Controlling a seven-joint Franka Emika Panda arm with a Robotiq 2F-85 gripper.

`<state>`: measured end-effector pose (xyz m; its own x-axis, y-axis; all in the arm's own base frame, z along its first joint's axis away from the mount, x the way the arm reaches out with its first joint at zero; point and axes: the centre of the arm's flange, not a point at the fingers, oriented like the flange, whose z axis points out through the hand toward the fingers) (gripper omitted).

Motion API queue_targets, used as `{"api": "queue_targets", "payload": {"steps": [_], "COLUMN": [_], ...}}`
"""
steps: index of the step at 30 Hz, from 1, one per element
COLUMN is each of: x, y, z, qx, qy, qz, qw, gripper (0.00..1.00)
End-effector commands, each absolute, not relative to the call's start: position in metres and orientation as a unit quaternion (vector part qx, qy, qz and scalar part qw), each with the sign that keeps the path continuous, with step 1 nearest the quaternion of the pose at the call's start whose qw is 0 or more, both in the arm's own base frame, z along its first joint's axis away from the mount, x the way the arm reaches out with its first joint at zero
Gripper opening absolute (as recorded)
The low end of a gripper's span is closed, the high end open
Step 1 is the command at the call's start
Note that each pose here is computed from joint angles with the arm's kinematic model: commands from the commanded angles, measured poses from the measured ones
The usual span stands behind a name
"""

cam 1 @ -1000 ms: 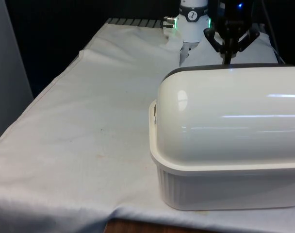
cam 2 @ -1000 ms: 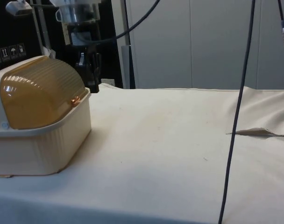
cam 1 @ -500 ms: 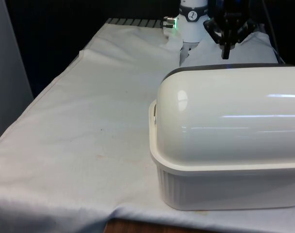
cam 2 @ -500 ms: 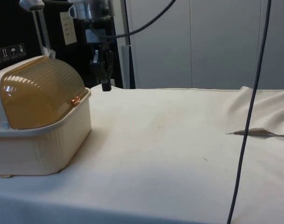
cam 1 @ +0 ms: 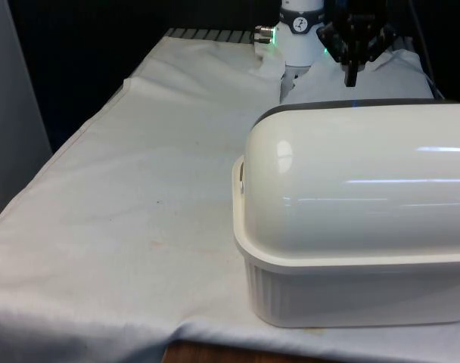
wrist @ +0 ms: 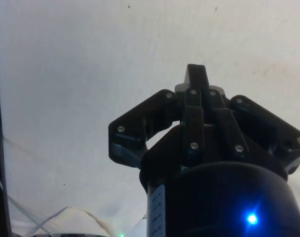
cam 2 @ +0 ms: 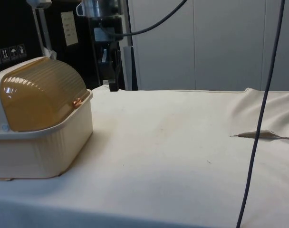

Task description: Open the lid, then close it.

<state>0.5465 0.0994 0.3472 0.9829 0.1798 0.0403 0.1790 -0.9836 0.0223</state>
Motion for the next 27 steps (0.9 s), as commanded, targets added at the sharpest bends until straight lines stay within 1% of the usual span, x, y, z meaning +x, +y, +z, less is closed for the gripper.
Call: {"api": "queue_targets", "payload": {"steps": [1,25,26,27], "x": [0.5465,0.5464,0.5464,0.5464], "y": [0.0999,0.0993,0.0993,0.0993], "z": [0.3467,0.3471,0.3471,0.3471], "qx": [0.996,0.996,0.996,0.996], "qy": [0.09,0.091,0.091,0.091], "qz": [0.021,0.021,0.021,0.021], "qw": [0.011,0.009,0.009,0.009], "gripper": [0.0,0.0,0.01,0.05]}}
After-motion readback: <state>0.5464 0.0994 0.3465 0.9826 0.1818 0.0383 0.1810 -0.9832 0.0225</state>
